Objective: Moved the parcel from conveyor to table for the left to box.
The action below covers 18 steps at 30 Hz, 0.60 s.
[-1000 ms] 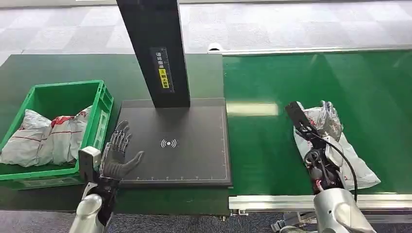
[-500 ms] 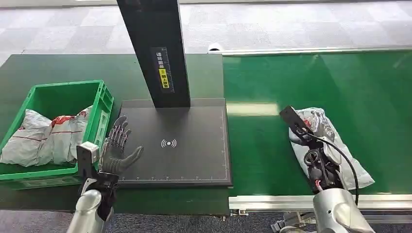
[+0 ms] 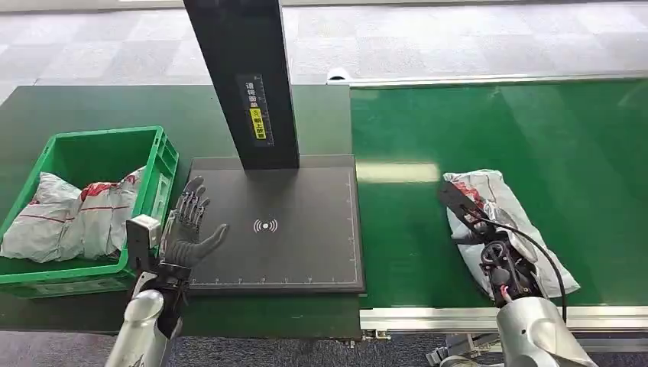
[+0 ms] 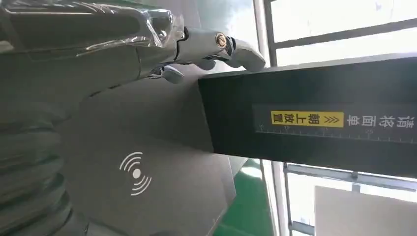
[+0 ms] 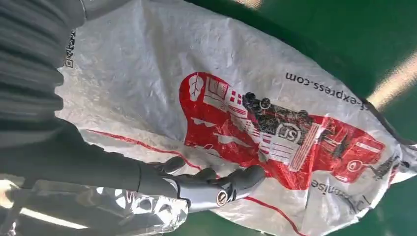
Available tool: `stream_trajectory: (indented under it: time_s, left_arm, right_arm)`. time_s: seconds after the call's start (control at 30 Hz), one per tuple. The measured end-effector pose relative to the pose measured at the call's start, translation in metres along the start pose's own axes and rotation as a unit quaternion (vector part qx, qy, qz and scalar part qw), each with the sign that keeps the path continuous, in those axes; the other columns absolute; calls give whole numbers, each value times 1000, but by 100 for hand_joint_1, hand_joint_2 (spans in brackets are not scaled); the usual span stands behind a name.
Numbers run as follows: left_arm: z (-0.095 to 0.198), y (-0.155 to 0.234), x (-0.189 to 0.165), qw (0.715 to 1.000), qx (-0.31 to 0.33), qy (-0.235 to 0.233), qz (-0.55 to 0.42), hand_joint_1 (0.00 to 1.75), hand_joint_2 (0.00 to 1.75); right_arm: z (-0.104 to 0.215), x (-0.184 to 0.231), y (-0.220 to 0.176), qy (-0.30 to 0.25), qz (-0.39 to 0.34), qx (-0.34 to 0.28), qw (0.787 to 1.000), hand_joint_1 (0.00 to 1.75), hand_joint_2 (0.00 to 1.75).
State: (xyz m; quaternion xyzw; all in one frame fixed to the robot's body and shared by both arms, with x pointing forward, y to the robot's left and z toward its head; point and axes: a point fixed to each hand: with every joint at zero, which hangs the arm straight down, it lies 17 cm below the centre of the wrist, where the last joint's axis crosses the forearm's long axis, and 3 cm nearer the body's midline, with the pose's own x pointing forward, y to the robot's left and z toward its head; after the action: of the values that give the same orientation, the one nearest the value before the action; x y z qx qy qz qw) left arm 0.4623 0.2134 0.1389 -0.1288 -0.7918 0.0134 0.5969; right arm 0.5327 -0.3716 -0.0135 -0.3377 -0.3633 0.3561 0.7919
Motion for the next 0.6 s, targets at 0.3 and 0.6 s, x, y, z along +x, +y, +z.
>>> stream_trajectory:
  time_s: [0.3, 0.6]
  left_arm:
    - [-3, 0, -2, 1000, 0, 3, 1, 0, 175]
    - [-4, 0, -4, 1000, 0, 5, 1, 0, 175]
  right_arm:
    - [3, -6, 18, 11, 6, 45, 999, 148, 175]
    - [4, 0, 24, -2, 8, 69, 998, 175, 175]
